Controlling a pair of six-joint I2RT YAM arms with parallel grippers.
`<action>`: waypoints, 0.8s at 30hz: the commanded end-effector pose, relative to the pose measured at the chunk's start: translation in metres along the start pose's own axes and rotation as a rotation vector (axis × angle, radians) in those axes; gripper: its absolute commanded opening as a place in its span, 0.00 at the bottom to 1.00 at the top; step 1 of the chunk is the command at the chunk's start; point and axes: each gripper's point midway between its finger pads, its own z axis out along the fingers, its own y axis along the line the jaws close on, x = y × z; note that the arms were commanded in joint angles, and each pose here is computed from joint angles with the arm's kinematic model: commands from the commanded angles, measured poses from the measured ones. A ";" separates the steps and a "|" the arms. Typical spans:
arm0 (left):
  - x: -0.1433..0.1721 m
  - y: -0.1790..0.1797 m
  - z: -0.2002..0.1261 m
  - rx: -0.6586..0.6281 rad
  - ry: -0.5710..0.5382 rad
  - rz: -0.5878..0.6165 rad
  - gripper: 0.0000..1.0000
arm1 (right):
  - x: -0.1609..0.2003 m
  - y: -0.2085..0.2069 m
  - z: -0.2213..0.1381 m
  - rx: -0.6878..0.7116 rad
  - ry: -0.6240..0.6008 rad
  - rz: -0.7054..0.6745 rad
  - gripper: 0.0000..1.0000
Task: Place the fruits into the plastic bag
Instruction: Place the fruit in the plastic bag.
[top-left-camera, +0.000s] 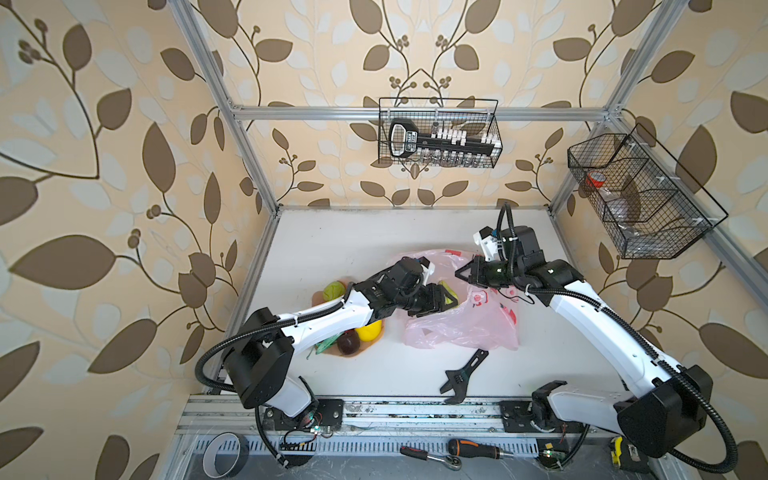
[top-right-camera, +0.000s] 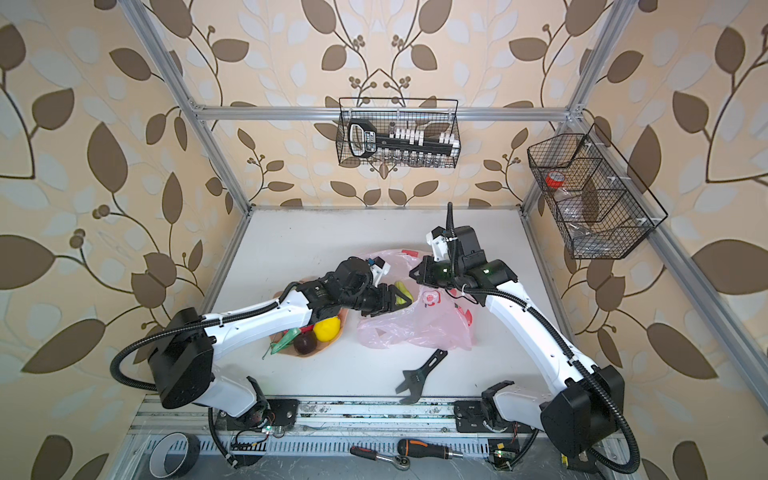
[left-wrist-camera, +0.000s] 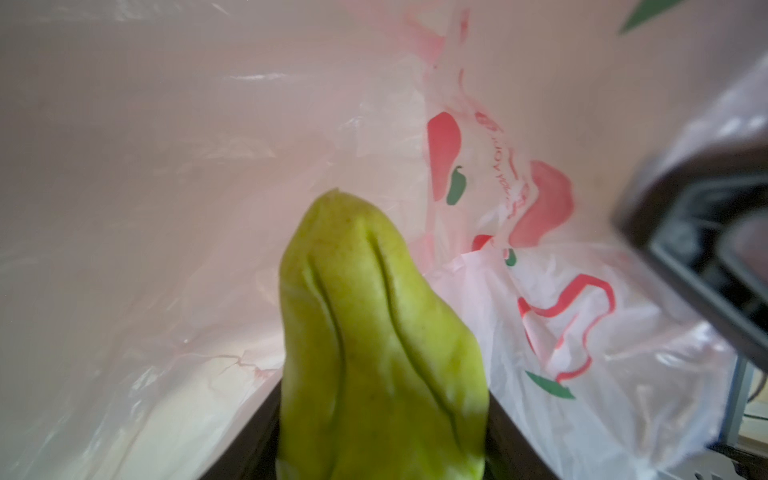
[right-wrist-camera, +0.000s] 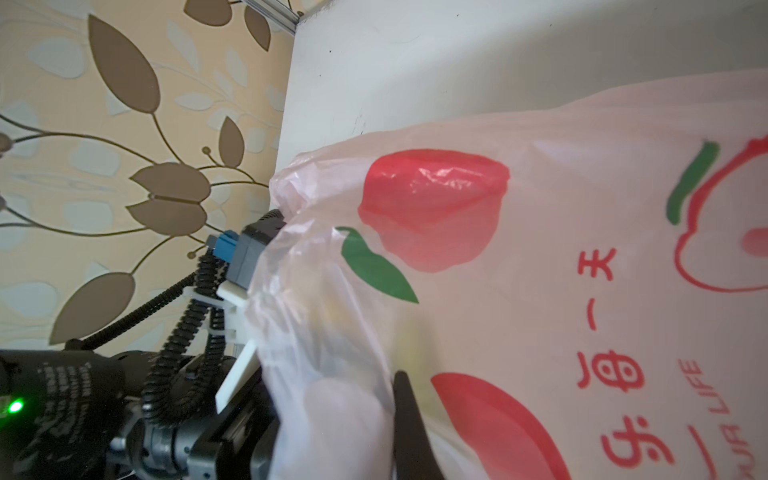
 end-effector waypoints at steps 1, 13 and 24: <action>-0.003 -0.013 -0.032 0.000 -0.041 0.067 0.11 | 0.000 0.019 -0.006 -0.098 -0.004 0.030 0.00; 0.007 0.006 -0.039 -0.079 -0.028 0.046 0.10 | 0.017 0.026 0.001 -0.237 0.026 0.139 0.00; 0.005 0.021 -0.005 -0.116 -0.054 0.029 0.12 | 0.030 0.013 0.008 -0.233 0.043 0.160 0.00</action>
